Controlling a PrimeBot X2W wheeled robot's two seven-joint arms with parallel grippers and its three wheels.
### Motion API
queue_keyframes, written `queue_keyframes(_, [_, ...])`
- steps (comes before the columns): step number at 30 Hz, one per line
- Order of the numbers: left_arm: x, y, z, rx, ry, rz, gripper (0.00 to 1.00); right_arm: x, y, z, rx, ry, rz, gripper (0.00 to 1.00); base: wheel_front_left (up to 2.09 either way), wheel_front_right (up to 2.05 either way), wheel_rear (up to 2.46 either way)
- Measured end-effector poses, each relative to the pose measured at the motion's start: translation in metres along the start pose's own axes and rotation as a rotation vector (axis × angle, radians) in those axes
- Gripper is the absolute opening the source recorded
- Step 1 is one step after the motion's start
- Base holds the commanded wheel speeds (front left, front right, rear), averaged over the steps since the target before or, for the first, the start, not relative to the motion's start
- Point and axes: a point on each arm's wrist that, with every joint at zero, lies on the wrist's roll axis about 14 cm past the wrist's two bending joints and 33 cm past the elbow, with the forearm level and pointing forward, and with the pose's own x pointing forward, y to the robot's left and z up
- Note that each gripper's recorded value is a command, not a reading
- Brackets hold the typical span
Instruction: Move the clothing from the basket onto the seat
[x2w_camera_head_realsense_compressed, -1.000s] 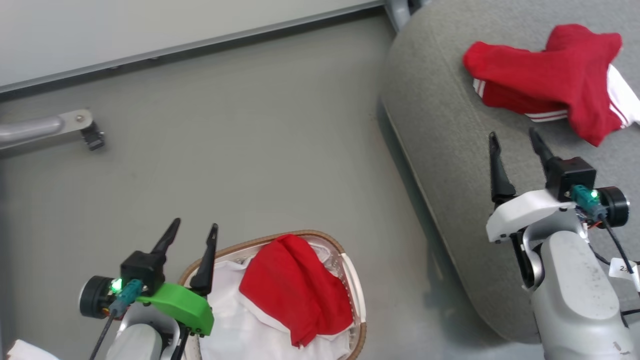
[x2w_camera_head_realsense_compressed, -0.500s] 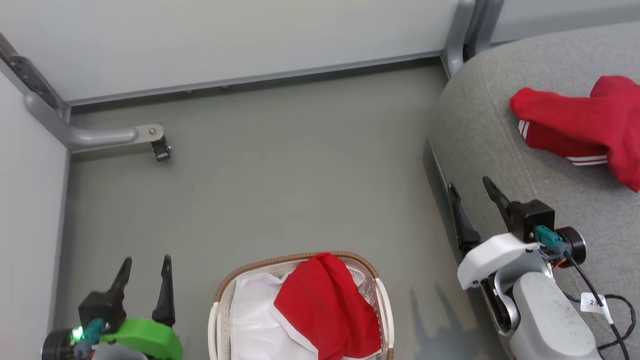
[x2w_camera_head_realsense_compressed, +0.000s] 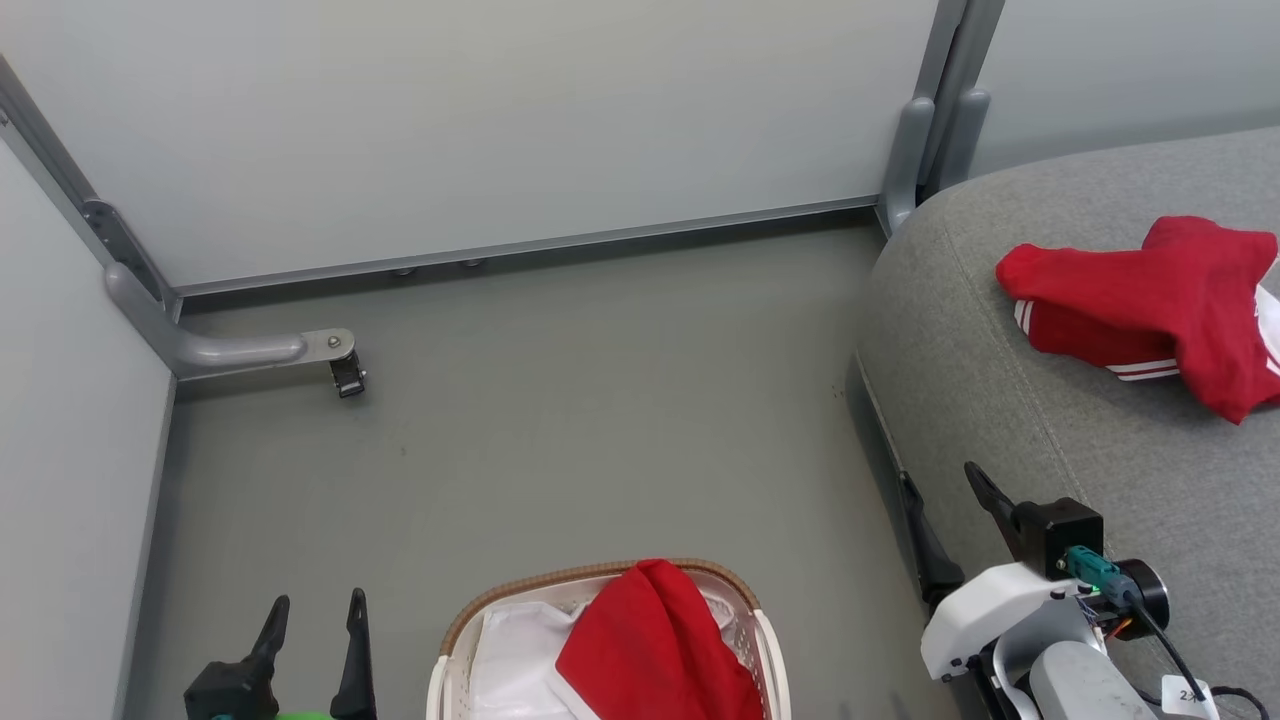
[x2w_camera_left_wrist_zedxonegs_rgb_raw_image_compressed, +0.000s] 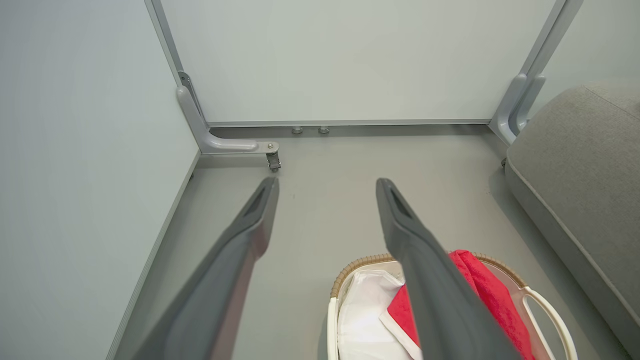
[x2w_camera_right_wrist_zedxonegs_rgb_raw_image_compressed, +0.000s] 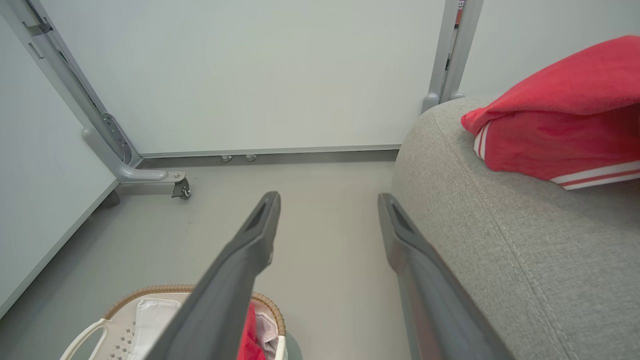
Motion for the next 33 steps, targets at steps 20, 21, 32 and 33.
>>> queue_keyframes(20, [0.053,-0.075,-0.028,-0.002,0.114,-0.258,1.0,0.035,-0.006,-0.005,-0.041,0.01,0.014,1.0,0.0,0.0,0.0])
queue_keyframes(21, [0.057,-0.078,-0.031,0.0,0.127,-0.273,1.0,0.038,-0.007,-0.007,-0.042,0.013,0.013,1.0,0.0,0.0,0.0])
queue_keyframes(32, [0.092,-0.112,-0.092,0.002,0.314,-0.44,1.0,0.069,-0.034,-0.03,-0.063,0.049,-0.032,1.0,0.0,0.0,0.0])
queue_keyframes(33, [0.095,-0.114,-0.099,0.0,0.335,-0.454,1.0,0.072,-0.036,-0.033,-0.064,0.053,-0.034,1.0,0.0,0.0,0.0])
